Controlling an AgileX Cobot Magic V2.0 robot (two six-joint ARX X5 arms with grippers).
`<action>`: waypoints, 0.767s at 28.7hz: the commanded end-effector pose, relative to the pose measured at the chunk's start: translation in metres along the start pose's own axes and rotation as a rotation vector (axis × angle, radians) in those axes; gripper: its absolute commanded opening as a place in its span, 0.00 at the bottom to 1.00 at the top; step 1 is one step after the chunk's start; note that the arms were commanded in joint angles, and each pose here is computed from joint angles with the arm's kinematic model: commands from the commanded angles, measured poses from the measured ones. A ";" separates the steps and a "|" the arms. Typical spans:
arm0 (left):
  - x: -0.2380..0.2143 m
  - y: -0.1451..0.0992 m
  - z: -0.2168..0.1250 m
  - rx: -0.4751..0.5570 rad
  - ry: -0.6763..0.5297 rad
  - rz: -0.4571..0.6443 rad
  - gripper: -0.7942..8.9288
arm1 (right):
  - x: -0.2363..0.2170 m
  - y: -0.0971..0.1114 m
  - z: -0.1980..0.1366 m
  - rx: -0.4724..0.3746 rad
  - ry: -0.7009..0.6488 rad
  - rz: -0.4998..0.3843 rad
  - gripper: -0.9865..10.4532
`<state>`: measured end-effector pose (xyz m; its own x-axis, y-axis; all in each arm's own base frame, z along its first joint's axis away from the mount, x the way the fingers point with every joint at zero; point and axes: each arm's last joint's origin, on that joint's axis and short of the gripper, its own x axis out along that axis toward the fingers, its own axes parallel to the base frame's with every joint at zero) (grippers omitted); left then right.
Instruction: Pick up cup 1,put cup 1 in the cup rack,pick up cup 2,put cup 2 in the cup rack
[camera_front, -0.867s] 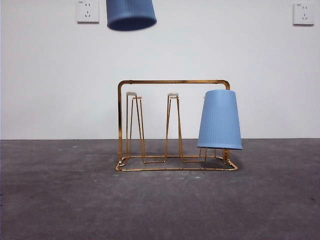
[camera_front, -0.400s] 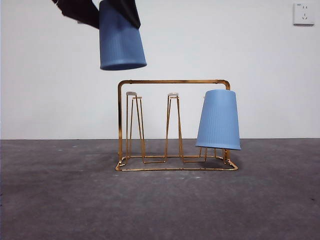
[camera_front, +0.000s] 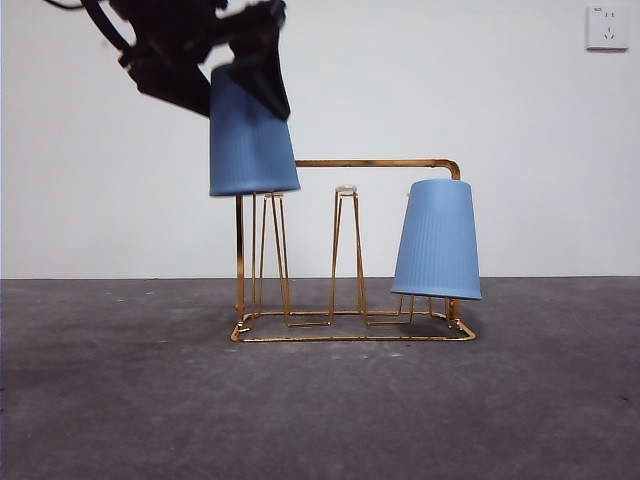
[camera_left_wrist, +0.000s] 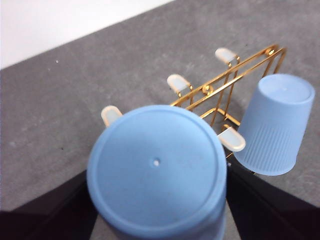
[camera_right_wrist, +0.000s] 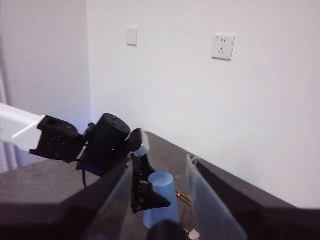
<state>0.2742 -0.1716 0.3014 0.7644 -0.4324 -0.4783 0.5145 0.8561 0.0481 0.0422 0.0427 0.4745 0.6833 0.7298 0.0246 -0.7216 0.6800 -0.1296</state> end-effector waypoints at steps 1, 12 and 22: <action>0.012 0.000 -0.006 -0.017 0.013 0.002 0.07 | 0.000 0.000 -0.001 -0.004 0.010 0.000 0.25; 0.052 -0.003 -0.032 -0.033 0.136 0.001 0.07 | 0.000 0.000 -0.002 -0.002 0.019 -0.002 0.25; 0.072 -0.004 -0.050 -0.043 0.218 0.022 0.07 | 0.000 0.000 -0.004 -0.001 0.043 -0.014 0.25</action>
<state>0.3074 -0.1918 0.2308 0.6848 -0.3561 -0.6357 0.4841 0.8744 0.0317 0.0426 0.0423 0.4705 0.6972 0.7167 -0.0166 -0.7124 0.6900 -0.1278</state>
